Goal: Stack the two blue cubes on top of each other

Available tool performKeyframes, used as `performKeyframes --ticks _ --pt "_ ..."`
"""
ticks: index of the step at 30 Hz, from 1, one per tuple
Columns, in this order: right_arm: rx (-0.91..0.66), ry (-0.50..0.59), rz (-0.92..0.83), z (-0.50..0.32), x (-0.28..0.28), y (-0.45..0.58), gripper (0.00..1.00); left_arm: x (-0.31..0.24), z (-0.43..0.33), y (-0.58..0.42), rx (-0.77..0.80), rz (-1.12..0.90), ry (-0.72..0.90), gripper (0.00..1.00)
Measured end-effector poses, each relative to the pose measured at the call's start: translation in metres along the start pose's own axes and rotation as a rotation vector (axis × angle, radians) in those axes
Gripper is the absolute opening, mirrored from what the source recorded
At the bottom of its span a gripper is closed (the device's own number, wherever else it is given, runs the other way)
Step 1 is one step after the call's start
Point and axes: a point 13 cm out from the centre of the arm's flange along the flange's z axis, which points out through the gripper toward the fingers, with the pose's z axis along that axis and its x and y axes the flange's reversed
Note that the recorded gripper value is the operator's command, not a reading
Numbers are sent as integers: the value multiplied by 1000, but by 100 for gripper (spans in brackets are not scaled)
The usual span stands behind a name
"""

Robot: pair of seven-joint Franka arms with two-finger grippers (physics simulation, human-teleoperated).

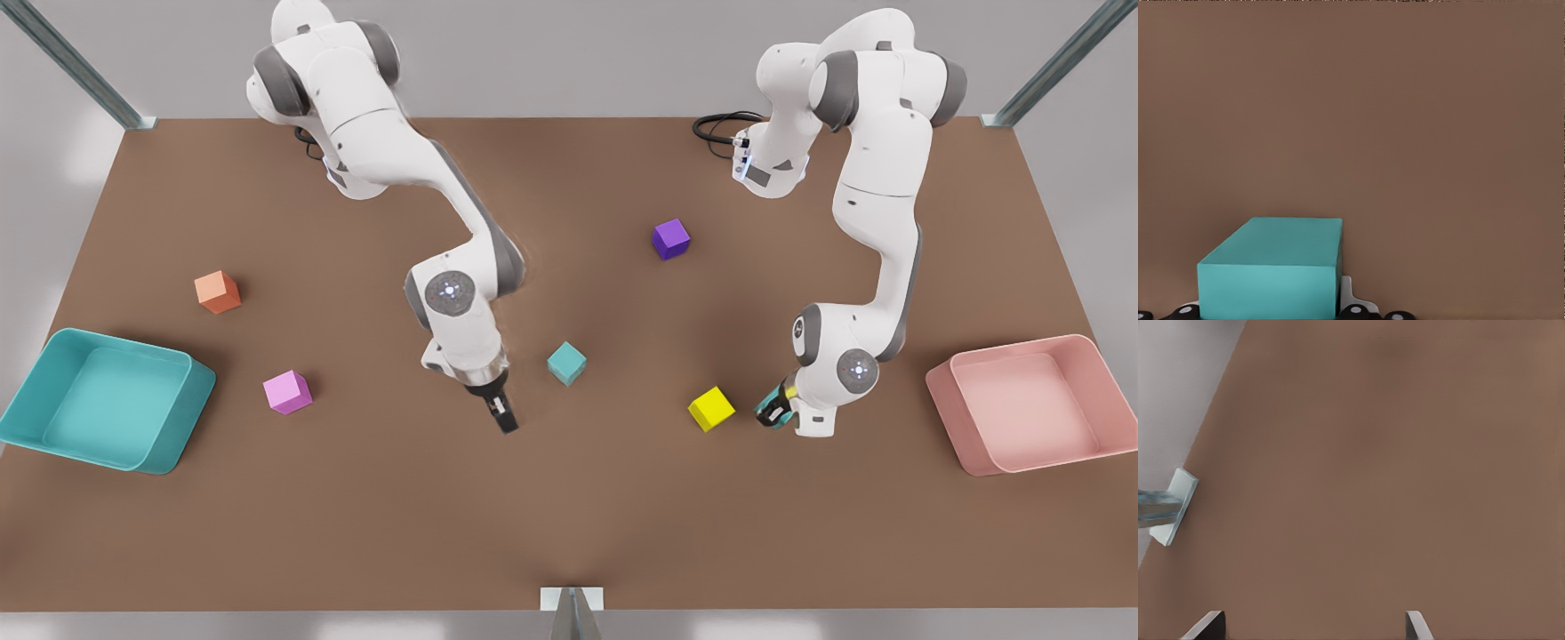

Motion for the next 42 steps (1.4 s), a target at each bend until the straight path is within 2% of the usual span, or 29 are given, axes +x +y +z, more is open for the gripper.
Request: performKeyframes --ticks 3,4,6,8,10,12,15,17,22,32,42 --pt "103 -114 39 -31 -259 -41 100 -5 -22 -6 19 15 -26 68" --pt "117 -141 9 -57 -321 -56 100 -2 -38 -17 37 31 -35 68" --pt "107 -162 -96 -149 -373 -71 100 -17 -111 -63 101 61 -82 68" --pt "82 -143 -213 -255 -361 -88 100 22 -187 -127 125 171 -106 68" --pt "123 -93 -329 -290 -337 -112 100 118 -214 -177 87 322 -85 68" --pt "189 -37 -420 -286 -326 -131 100 221 -204 -199 20 460 -33 68" --pt "254 25 -524 -282 -322 -151 100 347 -169 -200 -76 621 75 68" --pt "287 57 -583 -279 -323 -161 100 395 -140 -191 -147 681 119 68" --pt "342 120 -723 -268 -317 -173 100 403 -89 -186 -200 671 151 68" --pt "361 178 -904 -267 -316 -181 100 397 -74 -237 -40 631 101 68" --pt "363 209 -1010 -263 -315 -183 100 386 -46 -252 3 599 91 70"
